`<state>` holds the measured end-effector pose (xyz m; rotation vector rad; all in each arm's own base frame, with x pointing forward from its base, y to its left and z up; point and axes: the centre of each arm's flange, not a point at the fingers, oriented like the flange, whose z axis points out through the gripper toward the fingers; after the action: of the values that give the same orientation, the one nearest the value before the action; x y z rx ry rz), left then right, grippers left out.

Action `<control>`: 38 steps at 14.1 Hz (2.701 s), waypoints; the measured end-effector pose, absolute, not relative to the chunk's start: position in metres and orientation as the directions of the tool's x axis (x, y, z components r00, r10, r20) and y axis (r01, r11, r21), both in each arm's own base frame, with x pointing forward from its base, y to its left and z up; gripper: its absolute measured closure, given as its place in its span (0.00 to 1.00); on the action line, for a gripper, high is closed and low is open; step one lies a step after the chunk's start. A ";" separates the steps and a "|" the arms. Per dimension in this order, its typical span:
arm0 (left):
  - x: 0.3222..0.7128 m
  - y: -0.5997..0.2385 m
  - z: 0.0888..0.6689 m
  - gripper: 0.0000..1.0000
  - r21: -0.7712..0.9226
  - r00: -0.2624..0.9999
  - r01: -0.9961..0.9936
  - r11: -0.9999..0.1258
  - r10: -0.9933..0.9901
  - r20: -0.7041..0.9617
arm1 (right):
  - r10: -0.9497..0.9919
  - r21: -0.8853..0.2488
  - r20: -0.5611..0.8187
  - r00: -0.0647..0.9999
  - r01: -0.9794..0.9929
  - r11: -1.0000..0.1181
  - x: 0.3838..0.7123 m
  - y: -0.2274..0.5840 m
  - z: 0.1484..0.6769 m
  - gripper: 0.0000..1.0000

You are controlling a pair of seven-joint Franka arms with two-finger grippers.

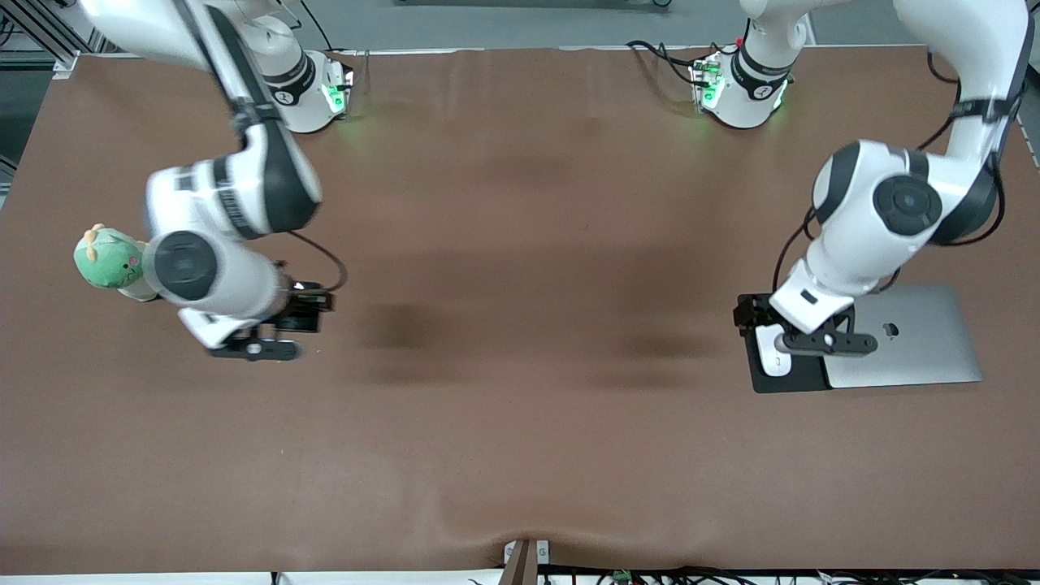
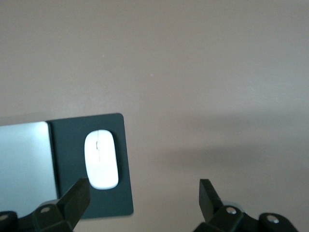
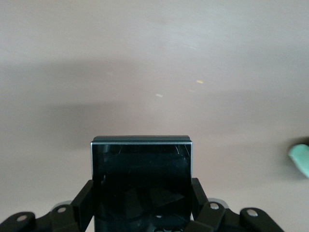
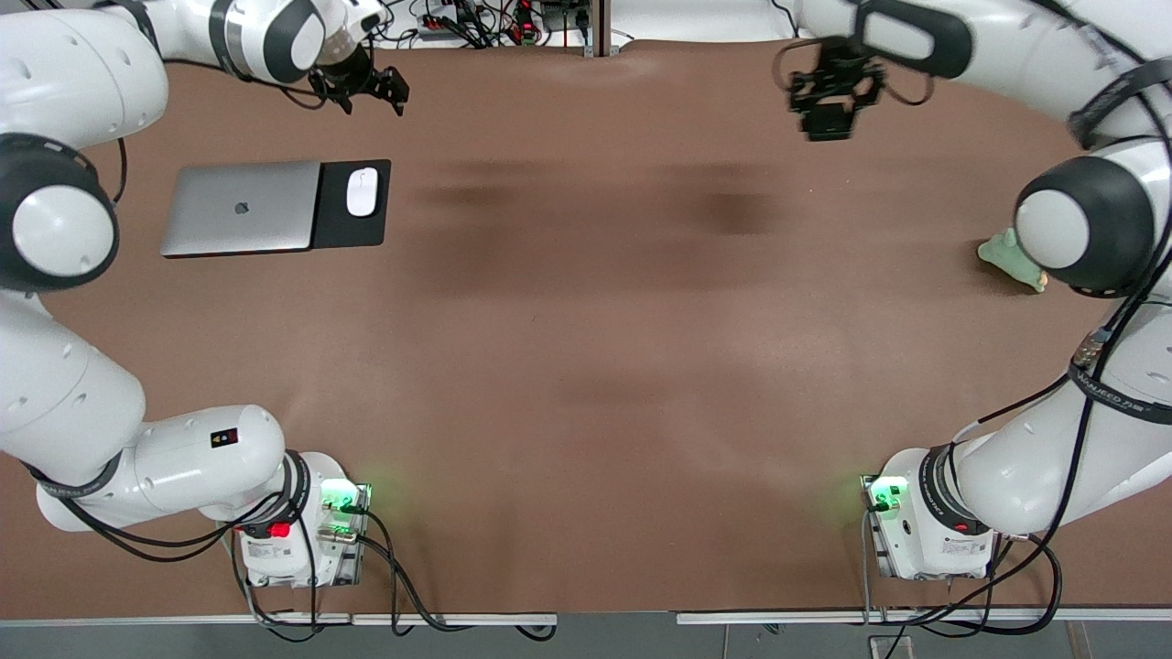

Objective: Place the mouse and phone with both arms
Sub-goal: 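Release the mouse while the right gripper carries the phone toward the plush, then lower the black phone beside the green plush and open the right gripper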

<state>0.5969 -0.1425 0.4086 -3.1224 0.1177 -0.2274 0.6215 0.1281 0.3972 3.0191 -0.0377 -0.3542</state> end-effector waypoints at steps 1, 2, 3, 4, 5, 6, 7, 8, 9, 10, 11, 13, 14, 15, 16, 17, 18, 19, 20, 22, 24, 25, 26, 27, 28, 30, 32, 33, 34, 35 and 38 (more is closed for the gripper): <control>0.589 -0.151 0.427 0.00 -0.029 0.987 -0.071 -0.997 -0.074 0.141 | -0.039 0.095 -0.247 0.968 -0.016 -0.995 0.624 0.095 0.400 0.19; 0.582 -0.157 0.445 0.00 -0.040 0.988 -0.068 -0.997 -0.073 0.134 | -0.050 0.087 -0.259 0.965 -0.028 -0.996 0.625 0.066 0.402 0.19; 0.579 -0.163 0.462 0.00 -0.044 0.989 -0.067 -0.997 -0.072 0.128 | -0.064 0.081 -0.269 0.961 -0.043 -0.996 0.626 0.040 0.402 0.19; 0.578 -0.165 0.480 0.00 -0.041 0.990 -0.062 -0.997 -0.066 0.128 | -0.070 0.075 -0.279 0.958 -0.051 -0.996 0.625 0.018 0.401 0.19; 0.579 -0.165 0.496 0.00 -0.030 0.991 -0.051 -0.998 -0.054 0.126 | -0.069 0.066 -0.286 0.956 -0.052 -0.996 0.625 -0.005 0.399 0.19; 0.581 -0.164 0.510 0.00 -0.019 0.991 -0.041 -0.999 -0.043 0.125 | -0.066 0.056 -0.295 0.953 -0.052 -0.997 0.622 -0.028 0.396 0.19; 0.583 -0.162 0.523 0.00 -0.013 0.991 -0.033 -0.999 -0.034 0.127 | -0.072 0.047 -0.308 0.949 -0.061 -0.997 0.618 -0.051 0.390 0.19; 0.584 -0.159 0.534 0.00 -0.010 0.991 -0.027 -1.000 -0.028 0.129 | -0.085 0.040 -0.320 0.943 -0.076 -0.996 0.613 -0.072 0.383 0.19; 0.585 -0.158 0.543 0.00 -0.005 0.991 -0.023 -1.000 -0.023 0.131 | -0.097 0.036 -0.330 0.939 -0.090 -0.995 0.608 -0.088 0.373 0.19; 0.585 -0.159 0.550 0.00 0.007 0.992 -0.018 -1.000 -0.017 0.128 | -0.108 0.034 -0.334 0.936 -0.102 -0.994 0.602 -0.098 0.360 0.19; 0.585 -0.159 0.557 0.00 0.019 0.992 -0.015 -1.000 -0.012 0.123 | -0.117 0.033 -0.337 0.934 -0.113 -0.993 0.596 -0.104 0.344 0.19; 0.584 -0.158 0.571 0.00 0.029 0.993 -0.009 -1.000 -0.006 0.118 | -0.138 0.032 -0.337 0.931 -0.135 -0.990 0.579 -0.117 0.308 0.19; 0.584 -0.158 0.577 0.00 0.030 0.993 -0.009 -1.000 -0.006 0.120 | -0.144 0.031 -0.334 0.931 -0.142 -0.989 0.571 -0.120 0.292 0.19; 0.583 -0.157 0.581 0.00 0.030 0.993 -0.010 -1.000 -0.006 0.121 | -0.148 0.031 -0.332 0.932 -0.146 -0.989 0.564 -0.122 0.277 0.19; 0.582 -0.157 0.583 0.00 0.026 0.994 -0.010 -1.000 -0.007 0.112 | -0.150 0.030 -0.329 0.932 -0.148 -0.988 0.557 -0.122 0.266 0.19; 0.579 -0.157 0.584 0.00 0.021 0.995 -0.013 -1.000 -0.011 0.099 | -0.152 0.030 -0.328 0.932 -0.150 -0.988 0.552 -0.123 0.257 0.19; 0.577 -0.159 0.586 0.00 0.018 0.996 -0.017 -1.000 -0.015 0.091 | -0.154 0.030 -0.330 0.931 -0.153 -0.988 0.547 -0.123 0.250 0.19; 0.574 -0.162 0.588 0.00 0.016 0.996 -0.023 -1.000 -0.022 0.088 | -0.156 0.029 -0.329 0.931 -0.155 -0.988 0.542 -0.124 0.243 0.19; 0.570 -0.168 0.591 0.00 0.014 0.996 -0.031 -0.999 -0.030 0.087 | -0.157 0.029 -0.326 0.932 -0.156 -0.987 0.537 -0.124 0.236 0.19; 0.560 -0.178 0.599 0.00 0.017 0.996 -0.039 -0.999 -0.037 0.083 | -0.156 0.028 -0.321 0.934 -0.155 -0.988 0.527 -0.121 0.222 0.19; 0.551 -0.180 0.608 0.00 0.016 0.995 -0.049 -0.999 -0.048 0.086 | -0.149 0.025 -0.326 0.933 -0.149 -0.989 0.522 -0.117 0.211 0.19; 0.547 -0.179 0.609 0.00 0.015 0.995 -0.059 -0.998 -0.057 0.084 | -0.147 0.025 -0.327 0.933 -0.147 -0.989 0.521 -0.116 0.207 0.19; 0.543 -0.177 0.608 0.00 0.010 0.995 -0.062 -0.998 -0.061 0.080 | -0.146 0.025 -0.327 0.934 -0.146 -0.989 0.520 -0.115 0.202 0.19; 0.540 -0.173 0.606 0.00 0.006 0.995 -0.068 -0.998 -0.068 0.075 | -0.146 0.026 -0.329 0.933 -0.146 -0.989 0.520 -0.115 0.198 0.19; 0.538 -0.170 0.604 0.00 0.008 0.994 -0.080 -0.997 -0.079 0.070 | -0.146 0.026 -0.329 0.933 -0.145 -0.989 0.520 -0.115 0.193 0.19; 0.536 -0.165 0.600 0.00 0.022 0.995 -0.087 -0.996 -0.086 0.058 | -0.145 0.026 -0.337 0.930 -0.144 -0.989 0.519 -0.115 0.185 0.19; 0.533 -0.164 0.592 0.00 0.023 0.995 -0.093 -0.995 -0.092 0.045 | -0.130 0.022 -0.339 0.932 -0.130 -0.991 0.518 -0.114 0.176 0.19; 0.531 -0.165 0.589 0.00 0.022 0.995 -0.095 -0.995 -0.094 0.043 | -0.101 0.012 -0.340 0.935 -0.103 -0.995 0.517 -0.115 0.172 0.19; 0.529 -0.166 0.587 0.00 0.021 0.995 -0.097 -0.995 -0.096 0.042 | -0.077 0.003 -0.341 0.937 -0.081 -0.997 0.517 -0.118 0.170 0.19; 0.527 -0.166 0.585 0.00 0.020 0.994 -0.098 -0.995 -0.097 0.044 | -0.065 -0.004 -0.340 0.938 -0.071 -0.997 0.515 -0.123 0.170 0.14; 0.524 -0.168 0.583 0.00 0.019 0.994 -0.102 -0.995 -0.101 0.043 | -0.076 -0.020 -0.337 0.938 -0.088 -0.996 0.518 -0.128 0.173 0.00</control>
<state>0.5236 -0.1677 0.5832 -3.1580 0.1605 -0.0671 0.5178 -0.1278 0.1734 3.1274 -0.1318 -0.5420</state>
